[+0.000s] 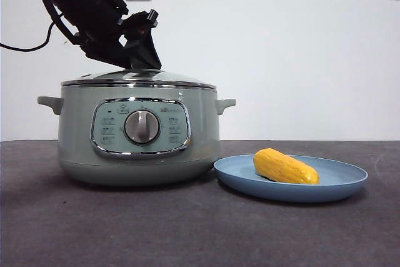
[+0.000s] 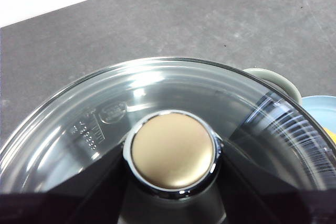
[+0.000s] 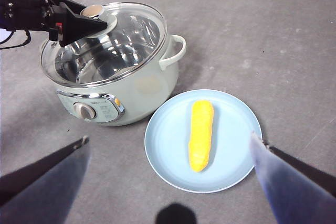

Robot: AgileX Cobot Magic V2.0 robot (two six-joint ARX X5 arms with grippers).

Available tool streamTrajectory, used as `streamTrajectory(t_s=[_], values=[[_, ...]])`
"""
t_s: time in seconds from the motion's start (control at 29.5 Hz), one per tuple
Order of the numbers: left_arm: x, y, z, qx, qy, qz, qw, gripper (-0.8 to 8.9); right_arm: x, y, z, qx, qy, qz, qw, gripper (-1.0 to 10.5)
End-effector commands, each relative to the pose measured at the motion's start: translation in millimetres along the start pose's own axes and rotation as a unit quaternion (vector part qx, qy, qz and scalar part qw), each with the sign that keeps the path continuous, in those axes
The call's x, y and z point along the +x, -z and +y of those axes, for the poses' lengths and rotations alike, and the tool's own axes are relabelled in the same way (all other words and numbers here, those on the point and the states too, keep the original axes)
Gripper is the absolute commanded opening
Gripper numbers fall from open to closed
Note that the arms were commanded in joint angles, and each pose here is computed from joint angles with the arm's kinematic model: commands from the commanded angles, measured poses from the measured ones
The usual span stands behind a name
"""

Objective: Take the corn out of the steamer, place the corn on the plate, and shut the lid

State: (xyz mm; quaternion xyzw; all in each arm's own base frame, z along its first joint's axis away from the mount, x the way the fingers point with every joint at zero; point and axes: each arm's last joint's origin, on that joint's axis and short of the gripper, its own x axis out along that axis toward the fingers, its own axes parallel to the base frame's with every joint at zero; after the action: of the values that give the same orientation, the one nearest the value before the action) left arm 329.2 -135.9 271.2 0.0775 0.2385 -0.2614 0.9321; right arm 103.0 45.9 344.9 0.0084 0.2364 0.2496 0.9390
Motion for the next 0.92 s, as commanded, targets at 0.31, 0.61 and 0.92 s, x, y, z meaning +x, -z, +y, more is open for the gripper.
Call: streamTrajectory(t_s=[0.31,0.61,0.92], values=[[-0.4,3.6,0.8,0.005,-0.004,0.013,1.000,4.71,0.7,0.7,0.0,0.003,-0.001,0.000,1.000,5.1],[-33.0,-16.2,-2.0,0.012,-0.009,-0.034,0.999,4.71,0.7,0.7,0.0,0.003,-0.001,0.000,1.000,5.1],[-105.9,-21.9,-12.4,0.002,-0.002,-0.007,1.000,4.70,0.9,1.2,0.0,0.003,-0.001,0.003,1.000,5.0]])
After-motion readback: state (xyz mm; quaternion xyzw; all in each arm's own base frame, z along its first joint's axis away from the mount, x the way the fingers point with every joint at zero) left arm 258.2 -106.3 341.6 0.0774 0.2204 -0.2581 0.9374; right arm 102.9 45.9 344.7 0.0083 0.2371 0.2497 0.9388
